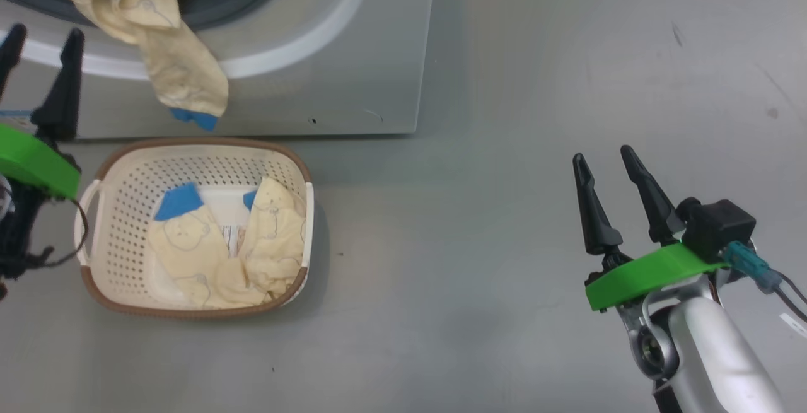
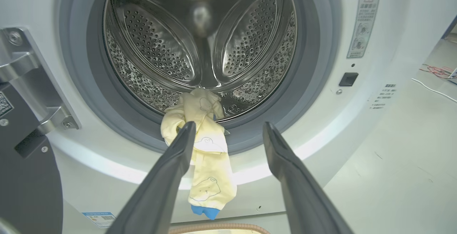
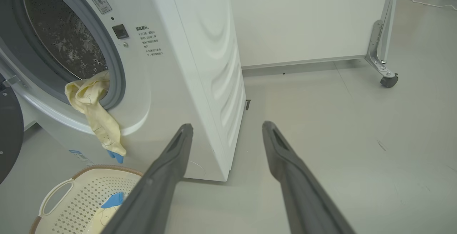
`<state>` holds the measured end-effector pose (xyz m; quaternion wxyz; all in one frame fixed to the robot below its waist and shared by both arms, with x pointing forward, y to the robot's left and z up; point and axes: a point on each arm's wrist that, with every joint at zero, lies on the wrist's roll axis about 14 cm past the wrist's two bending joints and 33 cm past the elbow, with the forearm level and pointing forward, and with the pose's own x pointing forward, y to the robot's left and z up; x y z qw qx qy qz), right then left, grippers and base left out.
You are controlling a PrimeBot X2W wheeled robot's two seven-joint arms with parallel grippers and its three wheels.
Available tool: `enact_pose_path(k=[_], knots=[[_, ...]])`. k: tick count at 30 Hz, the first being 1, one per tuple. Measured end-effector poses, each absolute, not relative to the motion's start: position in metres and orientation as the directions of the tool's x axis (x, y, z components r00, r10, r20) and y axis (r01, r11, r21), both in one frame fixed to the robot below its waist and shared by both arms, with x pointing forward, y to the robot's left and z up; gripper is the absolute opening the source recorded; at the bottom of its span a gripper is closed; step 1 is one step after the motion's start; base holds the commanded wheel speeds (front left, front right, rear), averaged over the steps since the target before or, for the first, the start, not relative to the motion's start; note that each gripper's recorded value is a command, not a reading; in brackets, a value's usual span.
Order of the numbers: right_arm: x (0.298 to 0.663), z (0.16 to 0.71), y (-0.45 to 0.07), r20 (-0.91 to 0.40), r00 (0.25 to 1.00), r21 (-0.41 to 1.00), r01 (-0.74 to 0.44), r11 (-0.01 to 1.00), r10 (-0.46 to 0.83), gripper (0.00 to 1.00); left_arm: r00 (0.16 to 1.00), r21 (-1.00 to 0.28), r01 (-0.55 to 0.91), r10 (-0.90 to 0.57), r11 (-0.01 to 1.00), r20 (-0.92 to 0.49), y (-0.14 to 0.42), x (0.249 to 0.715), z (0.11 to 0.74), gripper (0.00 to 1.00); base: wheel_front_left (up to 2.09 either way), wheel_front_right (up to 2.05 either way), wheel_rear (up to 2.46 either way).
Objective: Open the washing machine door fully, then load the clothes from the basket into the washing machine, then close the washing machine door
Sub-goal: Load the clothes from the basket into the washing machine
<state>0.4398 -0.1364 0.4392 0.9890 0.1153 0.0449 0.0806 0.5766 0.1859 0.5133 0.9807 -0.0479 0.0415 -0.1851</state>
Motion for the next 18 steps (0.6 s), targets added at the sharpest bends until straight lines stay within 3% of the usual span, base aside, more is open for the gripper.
enact_pose_path(k=[18], knots=[[0.393,0.495,-0.115,0.055,0.973,0.228,-0.232,0.946,0.226,1.00,0.978,-0.145,0.205,-0.197,0.968,0.065,0.214,0.423,0.539,1.00,0.00,0.00,0.00]])
